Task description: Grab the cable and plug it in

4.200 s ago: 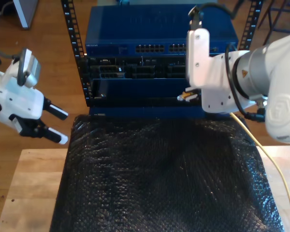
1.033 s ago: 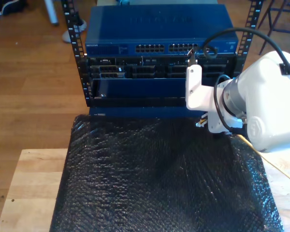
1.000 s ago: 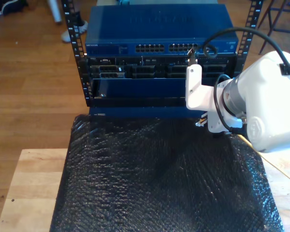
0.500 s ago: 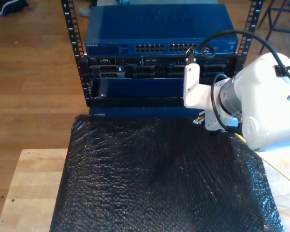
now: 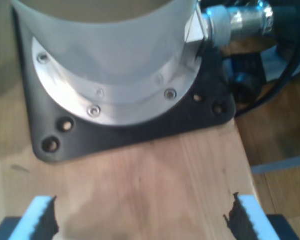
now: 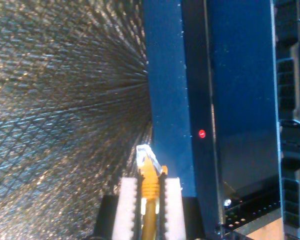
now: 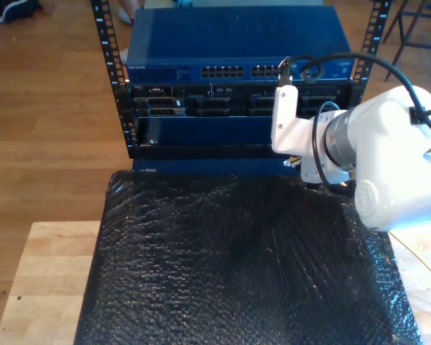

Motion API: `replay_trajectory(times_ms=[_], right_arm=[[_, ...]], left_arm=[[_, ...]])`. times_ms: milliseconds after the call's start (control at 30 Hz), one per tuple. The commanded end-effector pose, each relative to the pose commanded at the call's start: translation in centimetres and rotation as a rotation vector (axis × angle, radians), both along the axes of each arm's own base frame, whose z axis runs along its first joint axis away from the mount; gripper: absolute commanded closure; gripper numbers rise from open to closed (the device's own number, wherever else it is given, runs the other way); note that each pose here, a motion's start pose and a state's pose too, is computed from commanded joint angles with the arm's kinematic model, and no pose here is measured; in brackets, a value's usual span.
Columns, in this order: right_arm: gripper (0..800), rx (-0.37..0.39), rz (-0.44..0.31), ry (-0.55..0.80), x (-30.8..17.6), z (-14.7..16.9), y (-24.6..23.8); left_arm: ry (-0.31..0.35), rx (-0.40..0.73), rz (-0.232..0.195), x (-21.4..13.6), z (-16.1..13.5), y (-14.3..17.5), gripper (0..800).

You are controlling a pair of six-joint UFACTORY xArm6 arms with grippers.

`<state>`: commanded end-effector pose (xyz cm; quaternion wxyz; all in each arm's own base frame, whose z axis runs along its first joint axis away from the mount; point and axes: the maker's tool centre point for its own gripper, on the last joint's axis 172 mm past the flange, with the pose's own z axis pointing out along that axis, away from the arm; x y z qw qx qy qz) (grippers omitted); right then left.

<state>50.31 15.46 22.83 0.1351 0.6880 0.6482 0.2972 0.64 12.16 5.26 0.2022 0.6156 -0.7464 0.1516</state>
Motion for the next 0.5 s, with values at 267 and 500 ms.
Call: replay_trajectory(times_ms=[267,500], right_arm=[[800,0.016,-0.006,-0.078,0.6,0.8,-0.1],[800,0.027,-0.008,-0.113,1.0,1.8,0.0]], left_arm=[[-0.015,0.05,0.009,0.0,-2.0,0.0,0],[-0.028,0.036,0.02,0.4,-2.2,-0.5,0]])
